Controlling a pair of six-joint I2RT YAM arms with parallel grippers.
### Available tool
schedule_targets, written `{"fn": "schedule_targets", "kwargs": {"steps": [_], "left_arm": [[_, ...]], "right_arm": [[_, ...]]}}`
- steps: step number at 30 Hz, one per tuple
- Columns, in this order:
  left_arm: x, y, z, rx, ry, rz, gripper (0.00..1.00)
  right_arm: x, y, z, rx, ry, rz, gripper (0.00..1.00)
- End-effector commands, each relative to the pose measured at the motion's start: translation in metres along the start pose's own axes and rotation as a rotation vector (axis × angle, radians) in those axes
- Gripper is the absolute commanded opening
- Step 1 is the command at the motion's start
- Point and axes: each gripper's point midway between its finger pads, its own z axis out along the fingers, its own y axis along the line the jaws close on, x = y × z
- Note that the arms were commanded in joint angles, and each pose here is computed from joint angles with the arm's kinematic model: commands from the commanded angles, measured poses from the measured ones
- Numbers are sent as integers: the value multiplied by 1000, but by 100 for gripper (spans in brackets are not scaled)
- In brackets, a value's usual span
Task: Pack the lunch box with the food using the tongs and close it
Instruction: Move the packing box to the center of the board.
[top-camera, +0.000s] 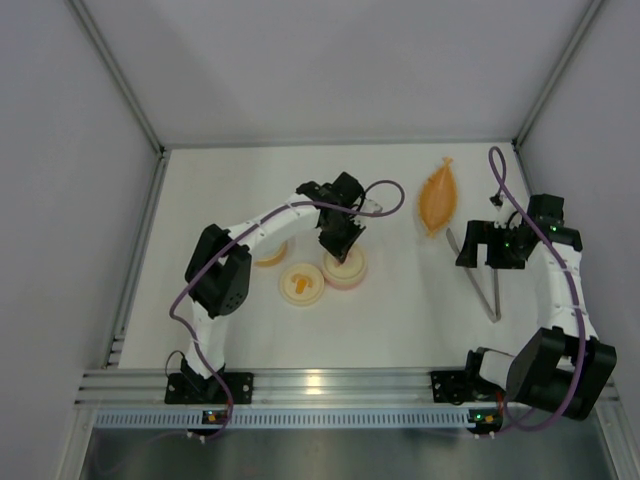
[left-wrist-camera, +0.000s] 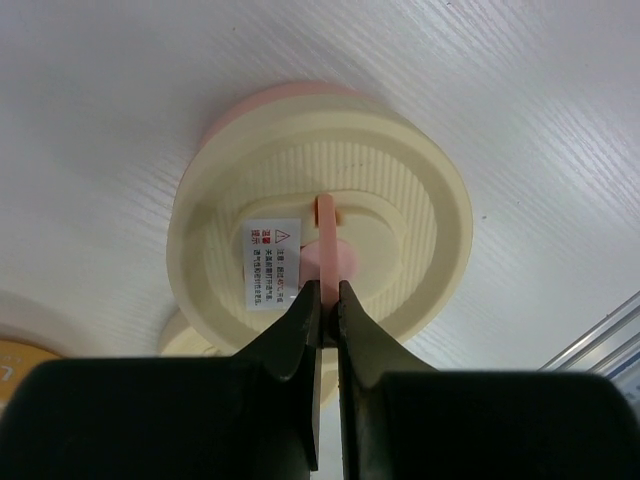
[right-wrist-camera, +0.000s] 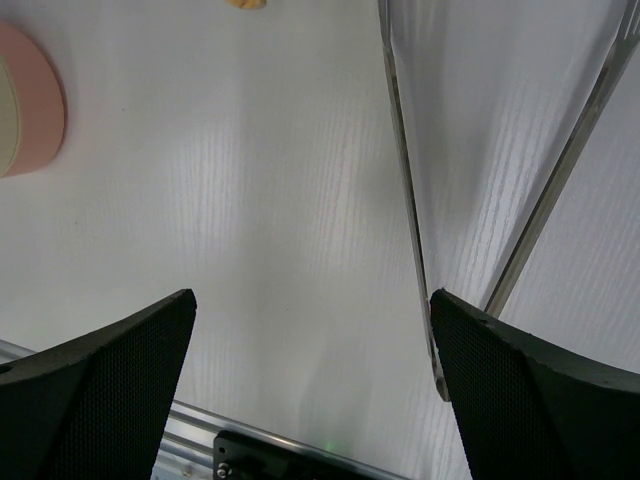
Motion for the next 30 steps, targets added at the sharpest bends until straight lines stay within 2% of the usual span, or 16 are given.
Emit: {"fn": "schedule_targets", "kwargs": {"steps": [1, 10, 13, 16, 17, 21, 24, 30], "left_arm": [[28, -10, 23, 62, 83, -46, 0], [37, -9, 35, 98, 138, -86, 0], [33, -3, 31, 73, 122, -72, 1], [28, -1, 19, 57, 96, -43, 14], [27, 1, 16, 42, 88, -31, 21], [13, -1, -9, 29, 27, 23, 38], [0, -8, -34, 45, -38, 73, 46], [-19, -18, -69, 63, -152, 108, 48]], "right_arm": [[-11, 7, -5, -14, -51, -39, 99], [-11, 9, -6, -19, -50, -39, 99], [-11, 9, -7, -15, -53, -43, 99], [-11, 9, -8, -16, -56, -46, 99], [-12, 9, -8, -18, -55, -45, 99], [-12, 11, -8, -27, -58, -38, 99], [-14, 12, -8, -29, -63, -36, 99], [-16, 14, -11, -34, -71, -32, 99]]}}
